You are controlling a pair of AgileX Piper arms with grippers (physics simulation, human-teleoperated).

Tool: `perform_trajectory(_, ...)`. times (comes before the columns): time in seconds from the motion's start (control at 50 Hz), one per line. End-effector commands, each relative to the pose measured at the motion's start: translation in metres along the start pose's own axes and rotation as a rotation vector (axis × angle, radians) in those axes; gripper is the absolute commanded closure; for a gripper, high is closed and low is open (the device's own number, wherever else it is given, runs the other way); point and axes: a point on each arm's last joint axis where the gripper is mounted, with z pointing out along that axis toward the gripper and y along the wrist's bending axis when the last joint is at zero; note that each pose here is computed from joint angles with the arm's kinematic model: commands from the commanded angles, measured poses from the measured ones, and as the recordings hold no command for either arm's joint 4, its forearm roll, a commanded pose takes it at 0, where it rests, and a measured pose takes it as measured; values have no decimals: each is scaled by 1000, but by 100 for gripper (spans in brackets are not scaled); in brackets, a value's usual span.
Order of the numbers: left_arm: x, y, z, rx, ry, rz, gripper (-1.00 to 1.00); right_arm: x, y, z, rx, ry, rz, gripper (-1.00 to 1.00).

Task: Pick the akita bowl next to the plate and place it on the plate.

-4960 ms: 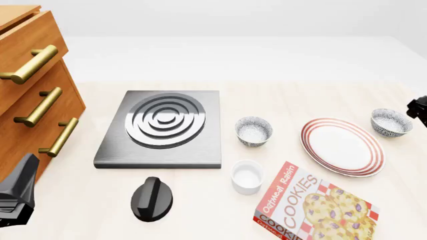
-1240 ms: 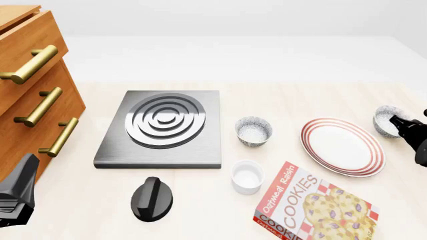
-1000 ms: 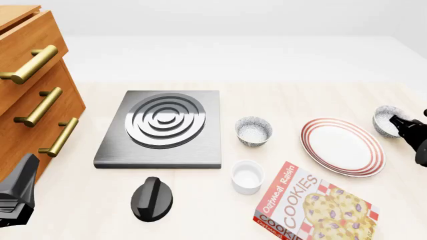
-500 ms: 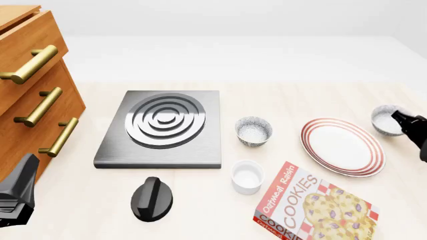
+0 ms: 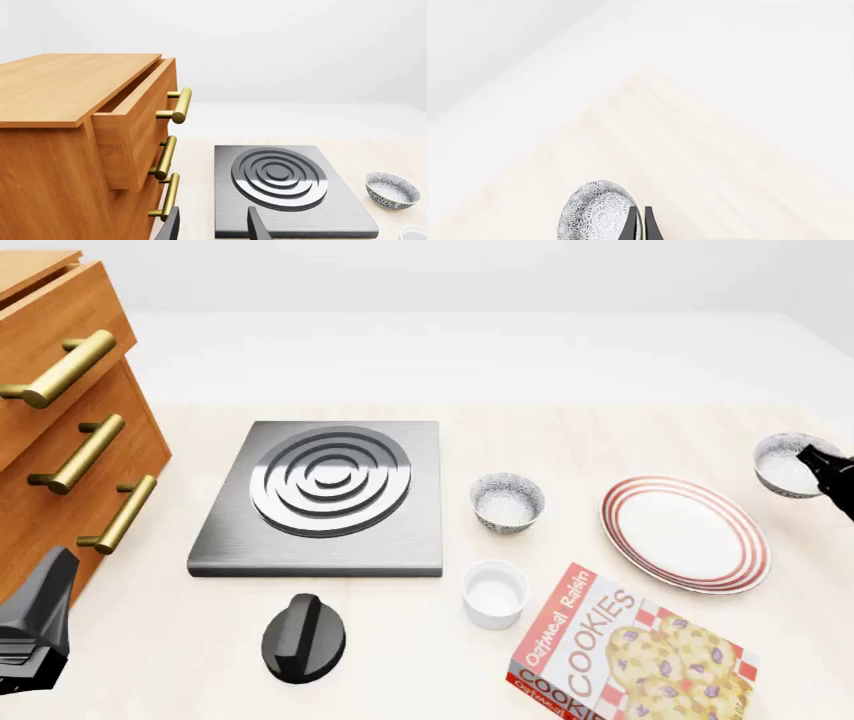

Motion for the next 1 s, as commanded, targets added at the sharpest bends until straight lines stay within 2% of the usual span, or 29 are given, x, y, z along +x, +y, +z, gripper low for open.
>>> perform_trajectory(0.02,0,0,0,0,0,0,-100,-12,4,-12,-9,-27,7,100)
perform_trajectory(1.0,0,0,0,0,0,0,-100,-28,23,-54,-60,-68,-13,100)
